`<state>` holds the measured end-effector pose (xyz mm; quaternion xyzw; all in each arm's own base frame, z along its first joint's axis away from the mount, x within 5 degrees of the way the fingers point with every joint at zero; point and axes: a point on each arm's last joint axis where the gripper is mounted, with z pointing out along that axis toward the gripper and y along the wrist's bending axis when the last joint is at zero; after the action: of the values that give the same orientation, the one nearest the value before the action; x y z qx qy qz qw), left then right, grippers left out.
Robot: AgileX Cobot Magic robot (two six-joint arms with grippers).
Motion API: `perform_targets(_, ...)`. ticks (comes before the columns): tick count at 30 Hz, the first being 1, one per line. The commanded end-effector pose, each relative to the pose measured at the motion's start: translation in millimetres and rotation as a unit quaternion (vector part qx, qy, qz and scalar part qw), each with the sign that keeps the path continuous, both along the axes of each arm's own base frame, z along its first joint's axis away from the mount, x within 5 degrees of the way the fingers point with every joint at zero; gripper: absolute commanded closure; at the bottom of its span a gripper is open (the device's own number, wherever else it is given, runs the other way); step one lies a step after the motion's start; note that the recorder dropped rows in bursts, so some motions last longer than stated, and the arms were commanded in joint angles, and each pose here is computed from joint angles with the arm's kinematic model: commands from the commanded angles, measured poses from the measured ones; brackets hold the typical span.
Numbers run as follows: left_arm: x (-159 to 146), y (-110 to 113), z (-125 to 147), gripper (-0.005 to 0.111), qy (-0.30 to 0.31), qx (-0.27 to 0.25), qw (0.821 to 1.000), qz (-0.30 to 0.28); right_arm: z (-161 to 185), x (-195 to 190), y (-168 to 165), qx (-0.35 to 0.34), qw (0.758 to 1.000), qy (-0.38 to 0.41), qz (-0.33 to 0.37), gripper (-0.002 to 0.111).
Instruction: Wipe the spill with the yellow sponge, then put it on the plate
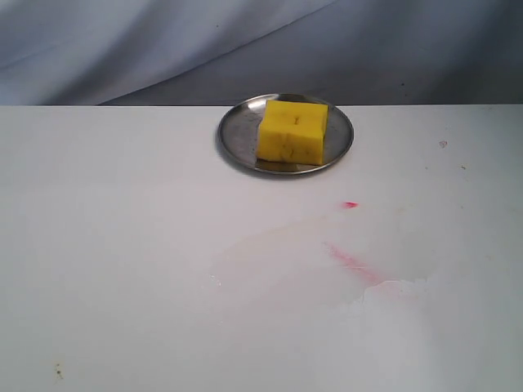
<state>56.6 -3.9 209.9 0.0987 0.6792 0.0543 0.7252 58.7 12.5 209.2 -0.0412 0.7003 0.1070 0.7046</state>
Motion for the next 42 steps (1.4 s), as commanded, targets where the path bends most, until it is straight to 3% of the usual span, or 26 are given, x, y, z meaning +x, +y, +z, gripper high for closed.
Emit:
perform_targets(1, -0.5, 0.1, 1.5, 0.107, -0.004, -0.009, 1.000, 0.000, -2.1, -3.3, -1.8, -0.020, 1.000, -0.006, -0.009, 0.108)
perform_targets(42, -0.4, 0.1, 1.3, 0.107, -0.003, -0.009, 1.000, 0.000, -4.4, -3.0, -3.4, -0.048, 0.999, 0.002, -0.025, 0.108)
